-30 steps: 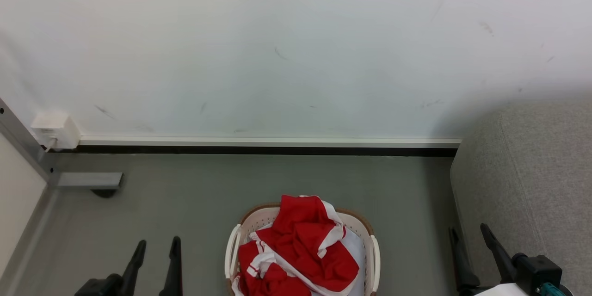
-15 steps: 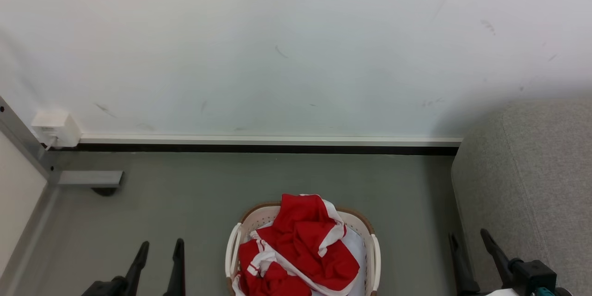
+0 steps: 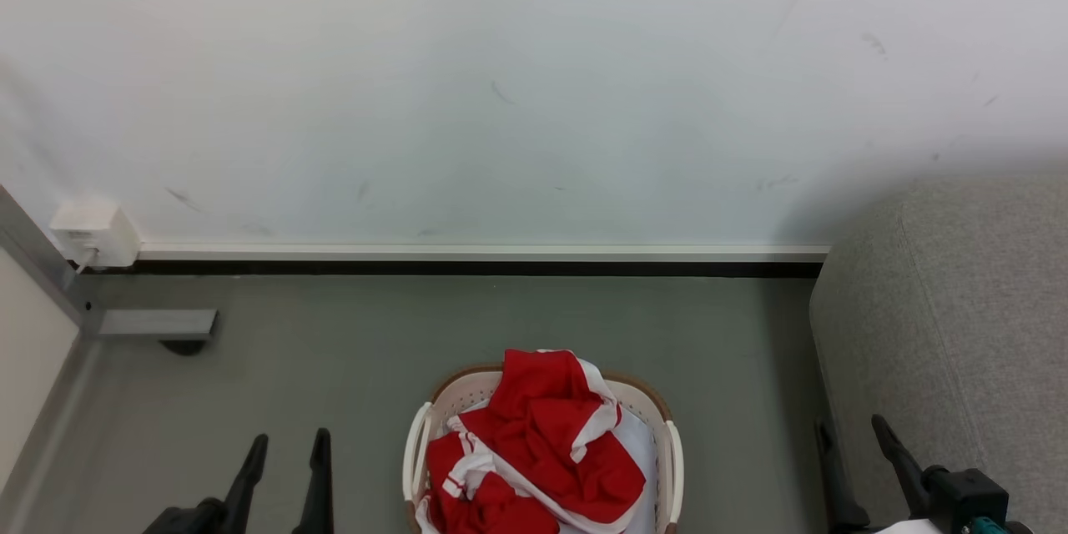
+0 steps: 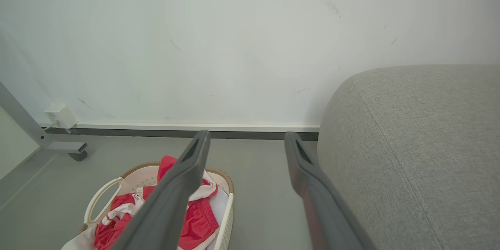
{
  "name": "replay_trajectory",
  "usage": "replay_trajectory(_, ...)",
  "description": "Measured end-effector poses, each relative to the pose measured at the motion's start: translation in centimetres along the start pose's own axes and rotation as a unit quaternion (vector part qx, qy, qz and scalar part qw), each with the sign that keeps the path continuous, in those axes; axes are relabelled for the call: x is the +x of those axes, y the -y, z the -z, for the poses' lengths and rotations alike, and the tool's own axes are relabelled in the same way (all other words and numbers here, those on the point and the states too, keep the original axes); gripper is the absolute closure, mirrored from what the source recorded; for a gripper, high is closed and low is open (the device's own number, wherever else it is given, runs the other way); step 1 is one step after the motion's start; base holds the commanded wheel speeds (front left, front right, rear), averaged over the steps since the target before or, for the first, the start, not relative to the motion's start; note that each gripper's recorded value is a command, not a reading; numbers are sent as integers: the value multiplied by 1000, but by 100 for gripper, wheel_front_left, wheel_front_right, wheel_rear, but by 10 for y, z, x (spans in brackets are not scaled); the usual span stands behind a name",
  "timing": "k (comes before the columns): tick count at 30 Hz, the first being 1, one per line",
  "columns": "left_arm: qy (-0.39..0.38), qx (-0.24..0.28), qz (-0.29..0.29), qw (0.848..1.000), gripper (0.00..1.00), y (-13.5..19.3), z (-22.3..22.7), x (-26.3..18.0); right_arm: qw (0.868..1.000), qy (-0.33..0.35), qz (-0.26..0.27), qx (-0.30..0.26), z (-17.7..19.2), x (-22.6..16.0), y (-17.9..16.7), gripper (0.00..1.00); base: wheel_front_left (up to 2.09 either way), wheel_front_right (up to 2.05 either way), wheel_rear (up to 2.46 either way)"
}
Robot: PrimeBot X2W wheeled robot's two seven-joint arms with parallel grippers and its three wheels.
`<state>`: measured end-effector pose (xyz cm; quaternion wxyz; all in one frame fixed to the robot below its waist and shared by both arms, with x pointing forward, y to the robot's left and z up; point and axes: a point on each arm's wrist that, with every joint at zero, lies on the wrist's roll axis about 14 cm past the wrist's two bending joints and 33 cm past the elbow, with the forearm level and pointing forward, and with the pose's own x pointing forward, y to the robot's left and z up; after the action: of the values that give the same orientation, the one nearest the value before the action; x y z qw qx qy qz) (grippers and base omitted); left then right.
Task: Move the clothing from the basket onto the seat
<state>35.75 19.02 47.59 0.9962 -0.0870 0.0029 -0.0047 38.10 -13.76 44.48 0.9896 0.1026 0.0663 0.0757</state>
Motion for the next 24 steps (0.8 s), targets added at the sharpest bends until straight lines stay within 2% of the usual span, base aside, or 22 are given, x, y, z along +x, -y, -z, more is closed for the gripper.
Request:
replay_trajectory(14, -17, -2, 21, 1000, 0, 11, 11, 14, 1000, -3, 8, -1, 2, 7, 7, 0, 0, 0, 0)
replay_trajectory(24, -50, 14, 103, 993, 0, 51, 37, 65, 1000, 1, 20, -9, 2, 46, 24, 0, 0, 0, 0)
